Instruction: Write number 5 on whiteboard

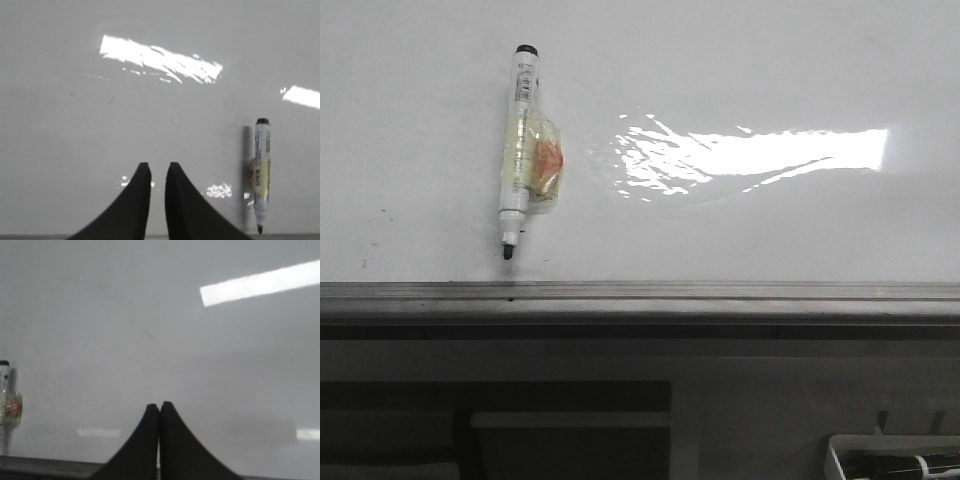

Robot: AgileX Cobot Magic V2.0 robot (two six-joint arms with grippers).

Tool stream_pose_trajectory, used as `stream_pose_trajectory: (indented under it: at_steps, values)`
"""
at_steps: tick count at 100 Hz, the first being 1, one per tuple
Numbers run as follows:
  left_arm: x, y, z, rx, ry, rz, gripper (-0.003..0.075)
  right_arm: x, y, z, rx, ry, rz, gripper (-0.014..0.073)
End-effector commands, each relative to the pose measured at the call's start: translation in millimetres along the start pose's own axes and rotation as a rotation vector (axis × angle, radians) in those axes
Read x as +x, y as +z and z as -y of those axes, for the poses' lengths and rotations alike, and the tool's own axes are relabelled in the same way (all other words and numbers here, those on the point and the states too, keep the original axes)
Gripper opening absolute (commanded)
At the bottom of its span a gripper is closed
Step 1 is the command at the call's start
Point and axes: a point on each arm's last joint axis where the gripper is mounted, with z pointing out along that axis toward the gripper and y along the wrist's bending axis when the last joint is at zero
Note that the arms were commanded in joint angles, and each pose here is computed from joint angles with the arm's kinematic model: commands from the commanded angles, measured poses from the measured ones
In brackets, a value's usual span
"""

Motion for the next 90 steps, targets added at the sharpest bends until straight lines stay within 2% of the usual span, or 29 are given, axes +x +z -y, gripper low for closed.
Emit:
stream_pose_trajectory:
  at_steps: [1, 8, 13, 24, 31, 43, 64, 78, 90]
  values:
    - [-24.2, 13.9, 7.5, -0.020, 0.026, -0.067, 0.0286, -23.9, 4.2, -5.0, 0.005, -0.042, -0.031, -0.0043]
    - [-31.1, 28.2, 10.3, -0.028, 0.027, -0.164, 0.0446, -30.5, 10.5, -6.5, 0.005, -0.064, -0.081, 0.0039]
    - [-33.8, 38.2, 12.6, -0.019, 0.035, -0.230, 0.0503, -34.5, 15.0, -7.1, 0.005, -0.087, -0.099, 0.0134]
    - [-34.4, 58.5, 23.9, 0.078, 0.039, -0.352, 0.0478, -40.6, 23.0, -8.3, -0.002, -0.084, -0.111, 0.0390]
    - [-32.1, 69.0, 33.1, 0.153, 0.026, -0.393, 0.0442, -42.0, 25.2, -9.3, -0.014, -0.072, -0.105, 0.0482]
    - [-25.6, 83.2, 47.8, 0.226, -0.025, -0.419, 0.0435, -43.4, 26.8, -9.5, -0.018, -0.073, -0.093, 0.0492]
    - [-9.1, 106.7, 74.9, 0.284, -0.011, -0.401, 0.0435, -44.4, 27.9, -9.3, -0.016, -0.074, -0.084, 0.0492]
    - [3.4, 121.5, 86.8, 0.272, -0.029, -0.387, 0.0435, -45.8, 28.0, -9.2, -0.014, -0.074, -0.068, 0.0492]
    - [13.7, 134.0, 87.6, 0.231, -0.053, -0.403, 0.0435, -45.8, 28.0, -9.2, -0.015, -0.074, -0.069, 0.0492]
